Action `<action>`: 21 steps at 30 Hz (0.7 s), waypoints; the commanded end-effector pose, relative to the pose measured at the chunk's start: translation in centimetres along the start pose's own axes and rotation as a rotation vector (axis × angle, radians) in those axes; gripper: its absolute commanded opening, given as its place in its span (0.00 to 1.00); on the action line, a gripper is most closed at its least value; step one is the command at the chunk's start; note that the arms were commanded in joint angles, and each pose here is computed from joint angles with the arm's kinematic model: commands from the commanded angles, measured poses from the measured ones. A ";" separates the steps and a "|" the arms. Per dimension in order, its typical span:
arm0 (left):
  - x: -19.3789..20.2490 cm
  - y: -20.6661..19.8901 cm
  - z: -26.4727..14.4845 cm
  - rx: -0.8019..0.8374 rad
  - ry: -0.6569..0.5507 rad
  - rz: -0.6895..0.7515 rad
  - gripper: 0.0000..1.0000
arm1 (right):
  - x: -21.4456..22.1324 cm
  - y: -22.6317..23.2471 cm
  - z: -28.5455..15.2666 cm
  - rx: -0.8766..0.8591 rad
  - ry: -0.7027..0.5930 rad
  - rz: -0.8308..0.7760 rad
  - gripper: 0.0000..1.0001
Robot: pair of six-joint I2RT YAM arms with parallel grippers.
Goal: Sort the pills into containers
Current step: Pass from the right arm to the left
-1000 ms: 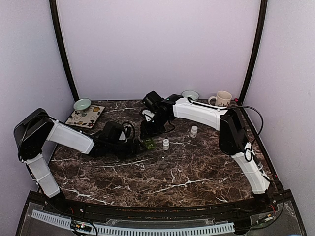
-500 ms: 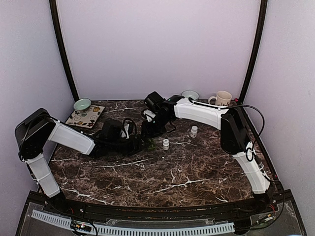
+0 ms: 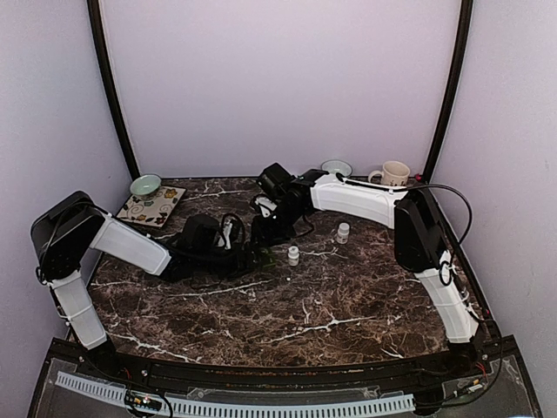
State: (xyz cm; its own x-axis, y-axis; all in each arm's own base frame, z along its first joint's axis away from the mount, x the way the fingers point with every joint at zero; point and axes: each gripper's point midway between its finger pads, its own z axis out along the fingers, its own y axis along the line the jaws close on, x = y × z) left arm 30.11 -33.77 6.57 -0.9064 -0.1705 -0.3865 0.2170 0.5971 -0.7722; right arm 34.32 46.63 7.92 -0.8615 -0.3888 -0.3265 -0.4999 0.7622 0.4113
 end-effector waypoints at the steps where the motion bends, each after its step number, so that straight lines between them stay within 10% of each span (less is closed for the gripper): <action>1: -0.3 -0.9 0.2 0.035 0.000 0.060 0.71 | -1.4 1.8 -2.8 -0.052 -0.062 -0.009 0.16; 21: -1.2 -2.2 0.1 0.054 0.026 0.159 0.58 | -1.4 2.9 -3.7 -0.093 -0.074 -0.003 0.13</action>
State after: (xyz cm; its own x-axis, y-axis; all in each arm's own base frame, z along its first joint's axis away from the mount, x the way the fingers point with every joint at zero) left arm 30.48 -34.78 7.17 -0.8816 -0.0645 -0.4675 0.3447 0.5886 -0.7313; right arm 33.77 47.00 9.15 -0.8680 -0.3754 -0.3251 -0.4915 0.7427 0.4547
